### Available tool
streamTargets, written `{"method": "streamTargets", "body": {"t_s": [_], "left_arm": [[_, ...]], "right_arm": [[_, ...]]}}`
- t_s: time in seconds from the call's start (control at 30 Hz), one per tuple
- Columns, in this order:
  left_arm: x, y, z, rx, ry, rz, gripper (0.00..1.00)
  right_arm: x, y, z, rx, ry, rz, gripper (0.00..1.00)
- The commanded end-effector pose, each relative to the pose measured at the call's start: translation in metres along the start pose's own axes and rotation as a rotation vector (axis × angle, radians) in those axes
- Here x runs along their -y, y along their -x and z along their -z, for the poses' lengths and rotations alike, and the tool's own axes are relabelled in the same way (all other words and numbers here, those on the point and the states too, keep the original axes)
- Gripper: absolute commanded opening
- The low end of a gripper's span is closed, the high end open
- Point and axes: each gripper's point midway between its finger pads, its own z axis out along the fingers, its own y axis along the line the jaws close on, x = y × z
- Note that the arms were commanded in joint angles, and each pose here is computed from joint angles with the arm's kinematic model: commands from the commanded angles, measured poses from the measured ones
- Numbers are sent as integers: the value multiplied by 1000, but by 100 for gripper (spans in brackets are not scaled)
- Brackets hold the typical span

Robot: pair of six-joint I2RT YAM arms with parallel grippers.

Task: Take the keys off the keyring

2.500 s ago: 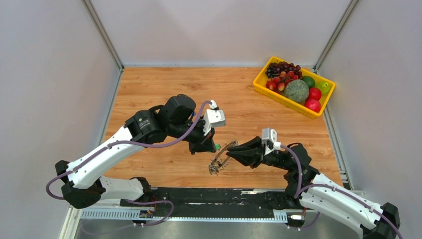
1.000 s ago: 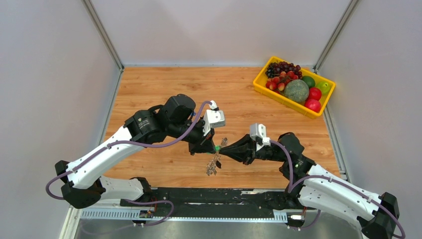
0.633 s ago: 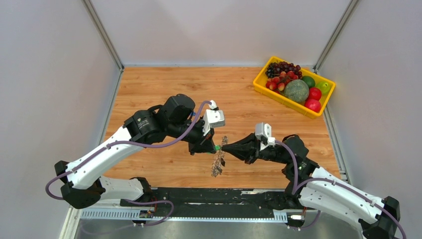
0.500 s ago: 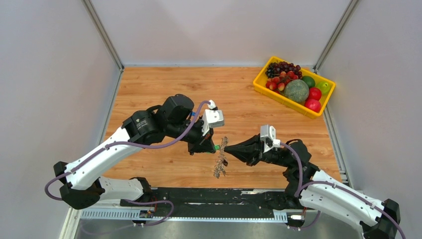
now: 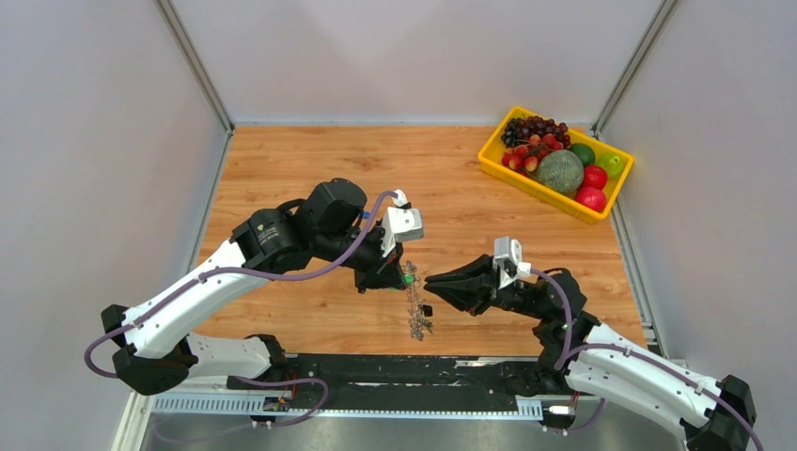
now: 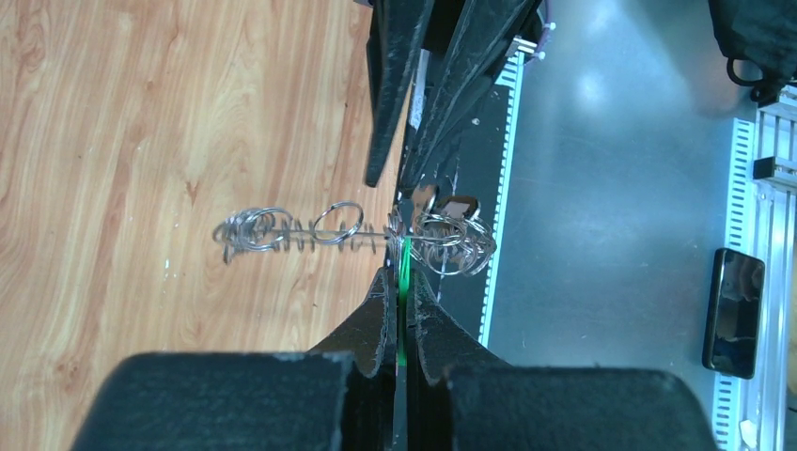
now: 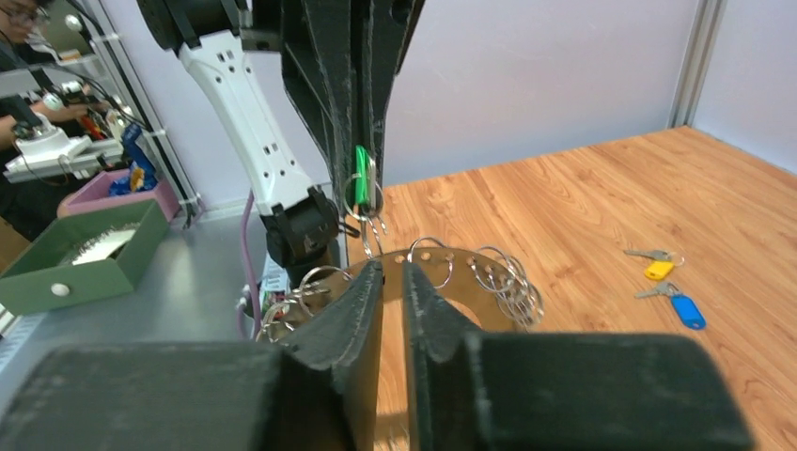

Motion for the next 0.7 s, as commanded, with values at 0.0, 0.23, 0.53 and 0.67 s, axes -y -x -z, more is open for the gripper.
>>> {"method": "streamTargets", "body": {"t_s": [0.0, 0.23, 0.53, 0.67], "left_arm": [[8, 16, 12, 64, -15, -51, 0], [9, 16, 11, 62, -22, -49, 0], [11, 17, 12, 66, -28, -49, 0], [11, 19, 13, 70, -29, -52, 0]], "right_arm": [[1, 5, -1, -24, -10, 19, 23], [0, 14, -5, -54, -1, 72, 41], [-5, 20, -20, -99, 66, 110, 47], [-6, 14, -24, -123, 93, 113, 47]]}}
